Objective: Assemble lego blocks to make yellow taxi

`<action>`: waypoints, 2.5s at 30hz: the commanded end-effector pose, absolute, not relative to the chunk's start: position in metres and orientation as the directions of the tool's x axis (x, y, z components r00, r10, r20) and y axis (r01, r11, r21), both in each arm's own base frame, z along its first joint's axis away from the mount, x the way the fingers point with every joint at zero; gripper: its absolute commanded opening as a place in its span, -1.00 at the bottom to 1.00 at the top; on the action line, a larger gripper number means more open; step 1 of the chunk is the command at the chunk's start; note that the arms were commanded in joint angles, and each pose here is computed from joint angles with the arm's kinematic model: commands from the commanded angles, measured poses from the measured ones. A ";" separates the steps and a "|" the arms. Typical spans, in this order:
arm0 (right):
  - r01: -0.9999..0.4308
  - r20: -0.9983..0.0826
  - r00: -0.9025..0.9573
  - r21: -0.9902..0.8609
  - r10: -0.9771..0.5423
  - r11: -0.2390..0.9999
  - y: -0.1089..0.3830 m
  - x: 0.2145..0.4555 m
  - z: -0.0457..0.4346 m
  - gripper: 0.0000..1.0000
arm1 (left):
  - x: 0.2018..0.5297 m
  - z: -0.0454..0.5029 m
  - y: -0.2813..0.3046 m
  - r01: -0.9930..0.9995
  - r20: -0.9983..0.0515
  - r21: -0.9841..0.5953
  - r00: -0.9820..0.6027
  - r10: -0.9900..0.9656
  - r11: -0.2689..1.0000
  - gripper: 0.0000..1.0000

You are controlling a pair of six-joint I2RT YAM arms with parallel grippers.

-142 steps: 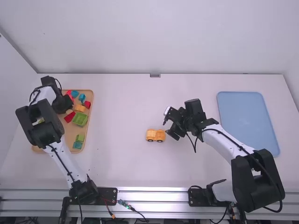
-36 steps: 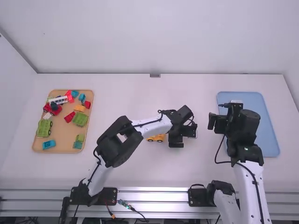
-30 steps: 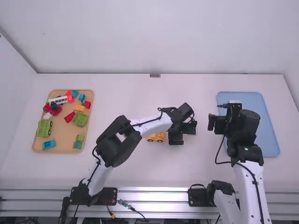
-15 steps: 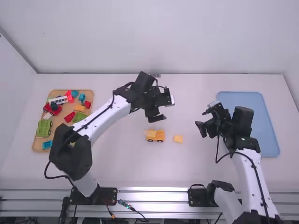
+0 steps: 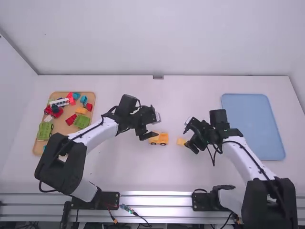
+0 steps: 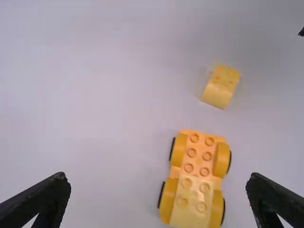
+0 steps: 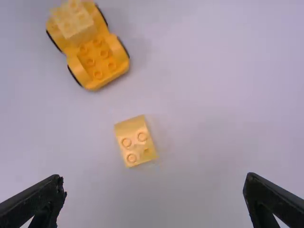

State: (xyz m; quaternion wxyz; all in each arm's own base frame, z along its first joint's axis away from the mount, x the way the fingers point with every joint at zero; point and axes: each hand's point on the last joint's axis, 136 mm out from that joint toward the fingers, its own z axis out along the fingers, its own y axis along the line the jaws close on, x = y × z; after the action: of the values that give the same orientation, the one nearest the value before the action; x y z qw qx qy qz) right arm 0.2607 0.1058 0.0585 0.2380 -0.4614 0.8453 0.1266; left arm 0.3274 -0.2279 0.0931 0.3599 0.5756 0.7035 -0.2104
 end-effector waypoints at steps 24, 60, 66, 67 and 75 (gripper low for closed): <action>-0.937 -0.104 -0.346 -0.019 -0.933 0.349 0.126 0.272 0.007 0.98 | 0.287 0.087 -0.212 0.979 -0.928 0.094 0.020 0.373 0.182 0.98; -0.938 -0.139 -0.346 0.027 -0.928 0.345 0.138 0.274 -0.021 0.45 | 0.302 0.101 -0.200 0.967 -0.937 0.086 -0.003 0.349 0.241 0.98; -0.938 -0.145 -0.344 0.013 -0.928 0.346 0.137 0.274 -0.027 0.50 | 0.303 0.102 -0.198 0.964 -0.938 0.091 -0.001 0.348 0.248 0.98; -0.938 -0.145 -0.344 0.015 -0.928 0.346 0.137 0.273 -0.027 0.50 | 0.303 0.103 -0.198 0.964 -0.938 0.092 -0.001 0.348 0.249 0.98; -0.936 -0.140 -0.349 0.019 -0.926 0.350 0.135 0.271 -0.029 0.50 | 0.304 0.107 -0.197 0.962 -0.941 0.085 -0.008 0.340 0.259 0.98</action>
State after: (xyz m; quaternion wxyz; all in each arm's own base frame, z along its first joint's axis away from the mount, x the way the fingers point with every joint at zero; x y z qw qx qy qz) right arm 0.2784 0.1381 -0.0220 0.0671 -0.5713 0.8169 0.0423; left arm 0.3011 -0.1985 0.0899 0.4627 0.5149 0.6451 -0.3235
